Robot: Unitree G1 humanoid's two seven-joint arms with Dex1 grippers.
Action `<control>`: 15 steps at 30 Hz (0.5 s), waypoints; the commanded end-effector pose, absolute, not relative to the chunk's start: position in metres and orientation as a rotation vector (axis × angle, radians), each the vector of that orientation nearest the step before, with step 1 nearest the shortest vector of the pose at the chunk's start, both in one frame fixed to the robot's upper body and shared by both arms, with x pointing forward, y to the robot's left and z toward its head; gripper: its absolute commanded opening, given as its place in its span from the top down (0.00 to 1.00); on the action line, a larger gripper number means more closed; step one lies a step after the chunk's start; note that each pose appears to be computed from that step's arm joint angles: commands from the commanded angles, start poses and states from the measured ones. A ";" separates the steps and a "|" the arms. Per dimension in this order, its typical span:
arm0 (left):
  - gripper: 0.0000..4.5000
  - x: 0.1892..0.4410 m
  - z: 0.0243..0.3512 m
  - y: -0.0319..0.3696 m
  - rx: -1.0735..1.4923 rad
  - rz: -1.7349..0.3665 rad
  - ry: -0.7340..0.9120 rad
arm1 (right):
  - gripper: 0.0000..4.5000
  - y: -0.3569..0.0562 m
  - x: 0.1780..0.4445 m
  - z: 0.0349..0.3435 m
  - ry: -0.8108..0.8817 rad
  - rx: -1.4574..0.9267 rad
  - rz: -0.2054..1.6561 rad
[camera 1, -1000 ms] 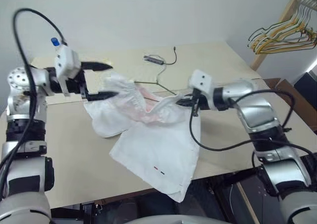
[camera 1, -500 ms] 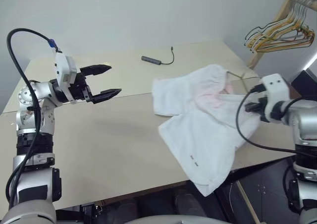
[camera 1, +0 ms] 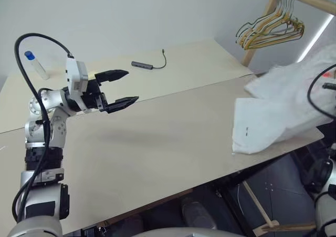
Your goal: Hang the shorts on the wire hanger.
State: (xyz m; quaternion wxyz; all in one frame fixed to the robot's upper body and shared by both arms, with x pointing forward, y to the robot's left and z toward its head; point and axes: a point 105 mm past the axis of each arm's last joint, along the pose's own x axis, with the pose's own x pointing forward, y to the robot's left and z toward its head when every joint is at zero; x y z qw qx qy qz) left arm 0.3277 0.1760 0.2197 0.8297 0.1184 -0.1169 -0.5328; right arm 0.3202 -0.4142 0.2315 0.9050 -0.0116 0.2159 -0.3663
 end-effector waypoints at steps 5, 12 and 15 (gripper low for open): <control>0.00 0.317 0.233 0.175 0.266 -1.129 -0.292 | 1.00 -0.442 0.318 0.269 0.278 0.088 -0.937; 0.00 0.306 0.236 0.175 0.227 -1.162 -0.342 | 1.00 -0.461 0.318 0.259 0.321 0.210 -1.012; 0.00 0.299 0.239 0.174 0.200 -1.196 -0.382 | 1.00 -0.464 0.318 0.247 0.351 0.318 -1.009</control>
